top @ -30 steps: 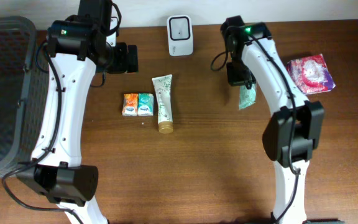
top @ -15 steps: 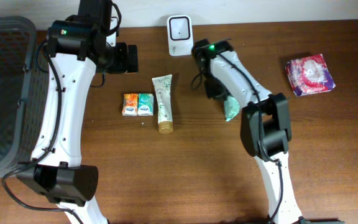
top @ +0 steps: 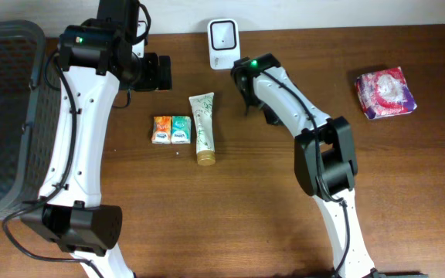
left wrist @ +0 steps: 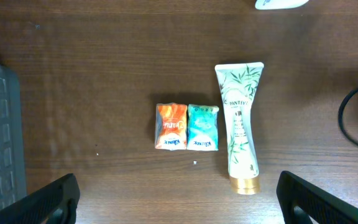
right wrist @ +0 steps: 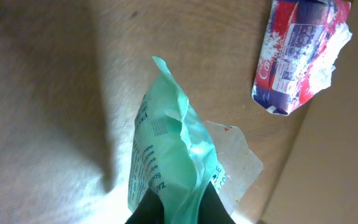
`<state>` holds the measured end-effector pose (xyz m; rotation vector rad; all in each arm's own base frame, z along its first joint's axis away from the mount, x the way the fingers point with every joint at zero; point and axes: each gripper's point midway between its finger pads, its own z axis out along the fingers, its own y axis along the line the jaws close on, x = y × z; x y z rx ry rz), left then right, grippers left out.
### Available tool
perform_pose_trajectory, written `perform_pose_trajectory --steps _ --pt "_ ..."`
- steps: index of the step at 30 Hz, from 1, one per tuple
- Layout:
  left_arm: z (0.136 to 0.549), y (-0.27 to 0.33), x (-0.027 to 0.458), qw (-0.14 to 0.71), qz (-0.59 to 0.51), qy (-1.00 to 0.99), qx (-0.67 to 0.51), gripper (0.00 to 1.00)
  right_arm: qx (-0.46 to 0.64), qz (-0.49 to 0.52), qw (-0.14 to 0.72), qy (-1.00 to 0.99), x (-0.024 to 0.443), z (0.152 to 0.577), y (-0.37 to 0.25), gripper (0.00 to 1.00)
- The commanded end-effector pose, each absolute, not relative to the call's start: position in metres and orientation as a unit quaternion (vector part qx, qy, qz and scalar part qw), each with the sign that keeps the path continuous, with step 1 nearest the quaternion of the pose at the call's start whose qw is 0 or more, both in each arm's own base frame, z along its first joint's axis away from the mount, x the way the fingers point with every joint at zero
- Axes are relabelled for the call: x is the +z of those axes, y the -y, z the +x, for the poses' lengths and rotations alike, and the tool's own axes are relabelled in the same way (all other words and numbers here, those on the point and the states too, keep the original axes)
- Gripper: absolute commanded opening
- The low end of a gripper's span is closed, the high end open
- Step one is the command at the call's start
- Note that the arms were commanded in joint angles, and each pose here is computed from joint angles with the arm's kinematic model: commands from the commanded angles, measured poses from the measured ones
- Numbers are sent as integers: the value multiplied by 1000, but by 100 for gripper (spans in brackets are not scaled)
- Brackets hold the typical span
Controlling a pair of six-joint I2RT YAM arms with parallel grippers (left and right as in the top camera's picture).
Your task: Scan the item barcode
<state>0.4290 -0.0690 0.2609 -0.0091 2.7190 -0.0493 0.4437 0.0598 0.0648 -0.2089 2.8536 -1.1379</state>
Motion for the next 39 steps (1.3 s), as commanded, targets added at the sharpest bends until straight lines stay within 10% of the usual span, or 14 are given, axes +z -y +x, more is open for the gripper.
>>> perform_pose_trajectory --steps 1,8,10,15,23,30,33,39 --pt "430 66 265 216 -6 -976 -14 99 -389 -40 15 -920 40 443 -38 4" --pt "430 66 265 216 -6 -976 -14 99 -285 -54 -22 -957 11 421 -94 33" --pt "430 66 265 216 -6 -976 -14 99 -278 -70 -5 -958 17 423 -115 59" --pt "430 66 265 216 -6 -976 -14 99 -218 -67 30 -973 61 437 -147 69" --pt "430 66 265 216 -6 -976 -14 99 28 -40 -109 -993 68 424 -79 53" --pt "430 66 265 216 -6 -976 -15 99 27 5 -195 -980 -5 387 -39 51" --pt "430 66 265 216 -6 -976 -14 99 40 -6 -190 -981 -17 386 -55 4" --pt "430 66 265 216 -6 -976 -14 99 54 -38 -89 -994 68 434 -88 4"
